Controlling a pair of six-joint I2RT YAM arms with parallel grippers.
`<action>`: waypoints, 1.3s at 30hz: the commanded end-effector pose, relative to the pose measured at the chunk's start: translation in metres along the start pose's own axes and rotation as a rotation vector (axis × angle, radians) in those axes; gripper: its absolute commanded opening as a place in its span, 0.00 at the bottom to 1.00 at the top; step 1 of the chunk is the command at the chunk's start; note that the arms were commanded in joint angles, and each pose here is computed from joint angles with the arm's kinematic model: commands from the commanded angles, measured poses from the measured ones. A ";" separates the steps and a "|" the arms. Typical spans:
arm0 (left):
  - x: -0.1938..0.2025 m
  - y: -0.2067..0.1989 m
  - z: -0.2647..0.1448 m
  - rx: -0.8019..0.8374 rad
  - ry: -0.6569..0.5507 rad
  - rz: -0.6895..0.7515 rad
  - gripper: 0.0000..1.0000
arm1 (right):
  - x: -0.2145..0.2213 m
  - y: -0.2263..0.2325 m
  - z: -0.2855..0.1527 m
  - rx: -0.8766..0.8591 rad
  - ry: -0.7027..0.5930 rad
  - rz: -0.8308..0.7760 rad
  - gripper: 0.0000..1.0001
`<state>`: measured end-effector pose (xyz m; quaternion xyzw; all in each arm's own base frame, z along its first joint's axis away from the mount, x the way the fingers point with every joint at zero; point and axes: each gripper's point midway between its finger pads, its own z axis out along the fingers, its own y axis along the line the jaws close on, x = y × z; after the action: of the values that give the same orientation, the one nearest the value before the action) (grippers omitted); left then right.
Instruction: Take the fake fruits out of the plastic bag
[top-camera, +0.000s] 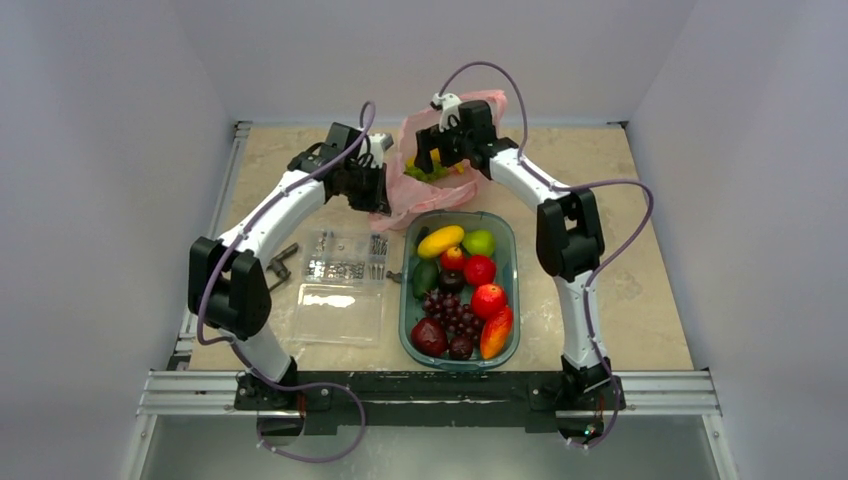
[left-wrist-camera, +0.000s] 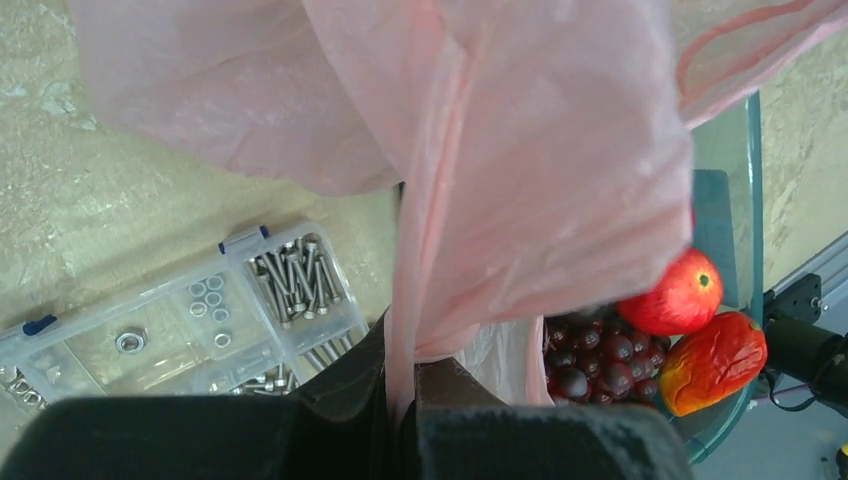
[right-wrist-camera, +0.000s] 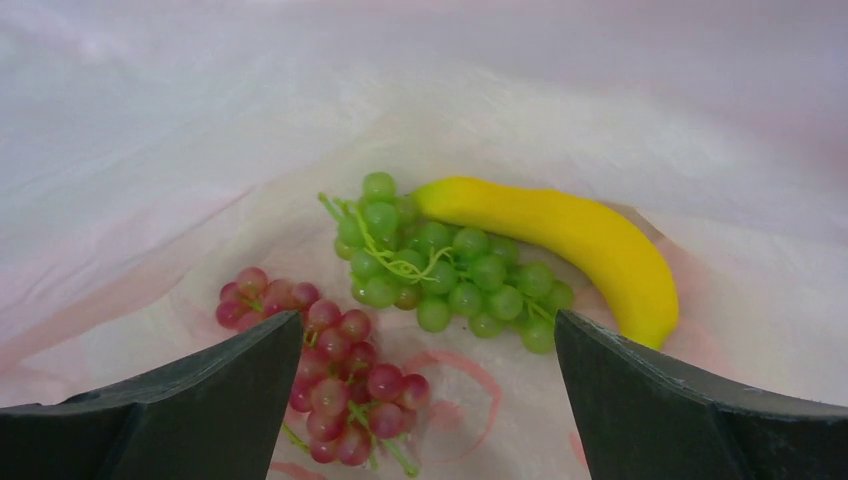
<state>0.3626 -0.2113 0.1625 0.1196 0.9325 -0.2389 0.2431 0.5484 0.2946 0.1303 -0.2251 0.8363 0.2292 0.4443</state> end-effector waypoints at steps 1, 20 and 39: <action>-0.027 -0.019 -0.032 0.038 -0.155 0.078 0.00 | -0.003 0.033 -0.003 -0.104 0.027 -0.139 0.99; -0.015 -0.043 -0.027 0.114 -0.132 0.059 0.00 | 0.062 0.008 0.053 0.255 0.227 -0.245 0.95; -0.009 -0.016 -0.006 0.015 -0.084 0.006 0.00 | -0.060 0.022 -0.015 0.254 -0.136 -0.049 0.00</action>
<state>0.3532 -0.2268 0.1837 0.1281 0.9148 -0.2594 0.2819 0.5373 0.3215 0.0812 -0.2402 0.8686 0.0772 0.4265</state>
